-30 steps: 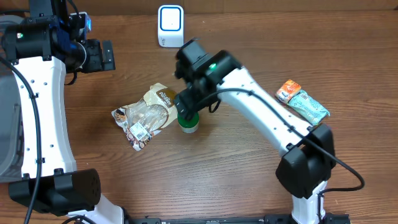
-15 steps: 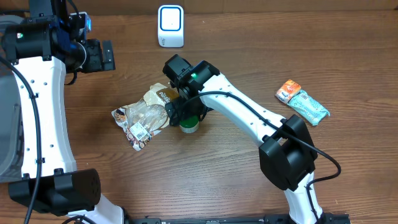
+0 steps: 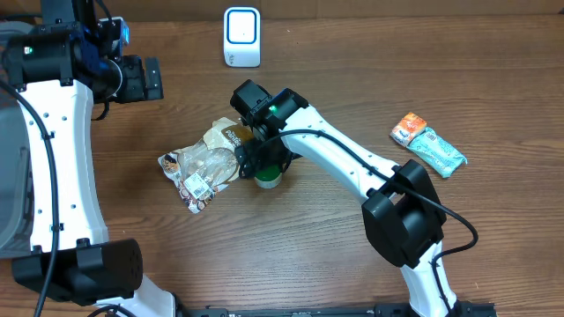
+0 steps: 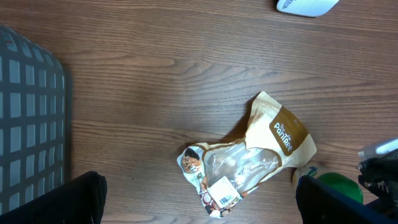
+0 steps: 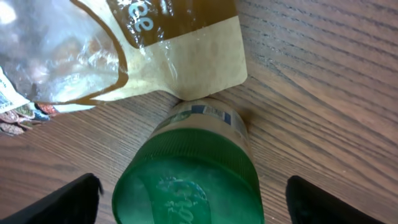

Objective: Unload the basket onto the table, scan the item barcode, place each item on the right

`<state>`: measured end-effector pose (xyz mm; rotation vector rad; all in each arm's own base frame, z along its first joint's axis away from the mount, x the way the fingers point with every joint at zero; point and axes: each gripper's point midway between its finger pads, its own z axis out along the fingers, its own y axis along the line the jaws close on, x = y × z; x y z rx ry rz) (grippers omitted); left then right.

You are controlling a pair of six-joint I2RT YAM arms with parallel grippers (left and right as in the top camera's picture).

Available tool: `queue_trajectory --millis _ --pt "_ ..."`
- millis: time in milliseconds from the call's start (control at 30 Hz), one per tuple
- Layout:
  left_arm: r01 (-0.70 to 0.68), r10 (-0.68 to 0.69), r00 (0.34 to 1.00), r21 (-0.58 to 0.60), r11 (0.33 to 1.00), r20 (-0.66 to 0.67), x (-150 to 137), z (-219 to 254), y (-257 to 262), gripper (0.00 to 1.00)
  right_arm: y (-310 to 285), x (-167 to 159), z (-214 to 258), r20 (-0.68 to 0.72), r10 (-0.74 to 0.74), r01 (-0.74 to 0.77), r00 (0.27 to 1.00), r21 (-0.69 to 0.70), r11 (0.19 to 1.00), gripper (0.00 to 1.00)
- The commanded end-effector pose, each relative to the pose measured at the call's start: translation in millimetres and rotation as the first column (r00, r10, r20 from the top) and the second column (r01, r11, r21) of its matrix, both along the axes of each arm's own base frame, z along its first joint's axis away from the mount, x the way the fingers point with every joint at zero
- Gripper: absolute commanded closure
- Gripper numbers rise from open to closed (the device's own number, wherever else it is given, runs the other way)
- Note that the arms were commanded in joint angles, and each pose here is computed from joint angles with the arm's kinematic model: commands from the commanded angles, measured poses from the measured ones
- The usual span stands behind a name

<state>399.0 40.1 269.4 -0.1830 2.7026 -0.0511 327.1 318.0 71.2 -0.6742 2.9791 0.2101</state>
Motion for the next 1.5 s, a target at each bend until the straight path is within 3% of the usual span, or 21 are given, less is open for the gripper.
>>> queue_trajectory --millis 0,200,467,733,833,1000,1100,1200,1367,1467 --pt "0.02 -0.02 1.0 -0.001 1.0 -0.008 1 -3 -2 0.0 1 -2 -14 -0.014 0.008 -0.008 1.0 -0.022 1.0 0.14" --pt "0.02 -0.02 1.0 -0.001 1.0 -0.008 1 -3 -2 0.0 -2 -4 -26 -0.04 0.007 -0.009 0.999 -0.046 0.999 0.31" --pt "0.02 -0.02 1.0 -0.001 1.0 -0.008 1 -3 -2 0.0 -7 4 -19 -0.021 0.027 -0.028 0.999 -0.053 0.998 0.35" --pt "0.02 -0.02 1.0 -0.001 1.0 -0.008 1 -3 -2 0.0 -2 12 30 0.057 0.331 -0.329 0.942 -0.046 0.943 0.35" --pt "0.02 -0.02 1.0 -0.001 1.0 -0.008 1 -3 -2 0.0 -3 11 48 0.094 0.519 -0.515 0.85 -0.066 0.855 0.35" --pt "0.02 -0.02 1.0 -0.001 1.0 -0.008 1 -3 -2 0.0 -13 0 59 0.086 0.816 -0.807 0.572 -0.122 0.578 0.27" --pt "0.02 -0.02 1.0 -0.001 1.0 -0.008 1 -3 -2 0.0 -18 -4 58 0.064 0.908 -0.898 0.414 -0.137 0.419 0.21" --pt "0.02 -0.02 1.0 -0.001 1.0 -0.008 1 -3 -2 0.0 -21 -1 58 0.067 0.94 -0.928 0.335 -0.148 0.342 0.16" --pt "0.02 -0.02 1.0 -0.001 1.0 -0.008 1 -3 -2 0.01 -21 9 60 0.106 0.929 -0.92 0.354 -0.139 0.366 0.1" --pt "0.02 -0.02 1.0 -0.001 1.0 -0.007 1 -3 -2 0.0 -12 13 62 0.163 0.858 -0.862 0.488 -0.065 0.503 0.0"
